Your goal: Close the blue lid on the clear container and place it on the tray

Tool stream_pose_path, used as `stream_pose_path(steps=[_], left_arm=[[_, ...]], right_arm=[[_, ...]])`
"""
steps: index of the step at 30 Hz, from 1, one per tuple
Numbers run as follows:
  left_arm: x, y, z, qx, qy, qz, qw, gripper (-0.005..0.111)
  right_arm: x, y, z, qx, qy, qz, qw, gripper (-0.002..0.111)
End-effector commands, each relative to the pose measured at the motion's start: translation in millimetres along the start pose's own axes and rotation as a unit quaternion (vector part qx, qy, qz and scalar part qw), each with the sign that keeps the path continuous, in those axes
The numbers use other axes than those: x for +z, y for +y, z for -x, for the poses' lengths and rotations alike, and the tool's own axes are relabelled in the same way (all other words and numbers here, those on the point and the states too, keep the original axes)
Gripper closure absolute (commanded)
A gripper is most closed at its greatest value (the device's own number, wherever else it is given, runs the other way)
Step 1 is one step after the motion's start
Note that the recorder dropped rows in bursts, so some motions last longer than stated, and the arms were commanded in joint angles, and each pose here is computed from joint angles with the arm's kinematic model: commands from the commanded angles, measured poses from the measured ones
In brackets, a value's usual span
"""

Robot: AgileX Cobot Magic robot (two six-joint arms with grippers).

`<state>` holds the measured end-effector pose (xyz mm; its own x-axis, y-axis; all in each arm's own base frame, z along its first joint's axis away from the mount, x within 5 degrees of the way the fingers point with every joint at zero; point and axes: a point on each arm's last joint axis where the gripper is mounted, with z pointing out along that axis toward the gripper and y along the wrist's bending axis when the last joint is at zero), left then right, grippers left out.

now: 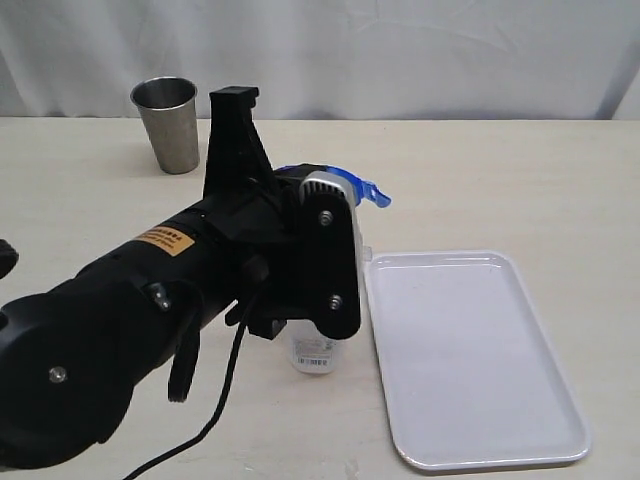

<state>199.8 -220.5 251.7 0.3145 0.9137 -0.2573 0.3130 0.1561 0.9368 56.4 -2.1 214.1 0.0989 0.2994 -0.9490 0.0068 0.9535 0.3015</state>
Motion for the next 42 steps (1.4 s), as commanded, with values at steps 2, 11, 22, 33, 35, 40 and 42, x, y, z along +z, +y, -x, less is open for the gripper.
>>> stream_pose_path(steps=[2, 11, 22, 33, 35, 40, 42], left_arm=[[-6, 0.3, 6, 0.011, 0.002, 0.016, 1.000, 0.107], [-8, -2.9, 8, -0.005, 0.007, 0.006, 1.000, 0.107], [-8, -3.7, 7, -0.012, 0.012, 0.002, 1.000, 0.107], [-9, -8.7, 9, -0.019, 0.000, -0.025, 0.999, 0.107], [-9, -10.1, 10, -0.021, -0.002, -0.033, 0.999, 0.107], [-9, -12.0, 10, -0.035, 0.005, -0.041, 0.999, 0.107], [-11, -14.0, 12, -0.037, -0.001, -0.048, 0.998, 0.107]], right_arm=[[0, 0, 0, -0.007, -0.003, 0.002, 1.000, 0.104], [0, 0, 0, -0.007, -0.002, 0.002, 1.000, 0.104], [0, 0, -2, -0.007, 0.007, 0.001, 1.000, 0.104], [0, 0, -2, -0.013, 0.007, 0.001, 1.000, 0.104], [0, 0, -2, -0.013, 0.007, 0.001, 1.000, 0.104], [0, 0, -2, -0.017, 0.007, 0.001, 1.000, 0.104], [0, 0, -2, -0.017, 0.007, 0.001, 1.000, 0.104]])
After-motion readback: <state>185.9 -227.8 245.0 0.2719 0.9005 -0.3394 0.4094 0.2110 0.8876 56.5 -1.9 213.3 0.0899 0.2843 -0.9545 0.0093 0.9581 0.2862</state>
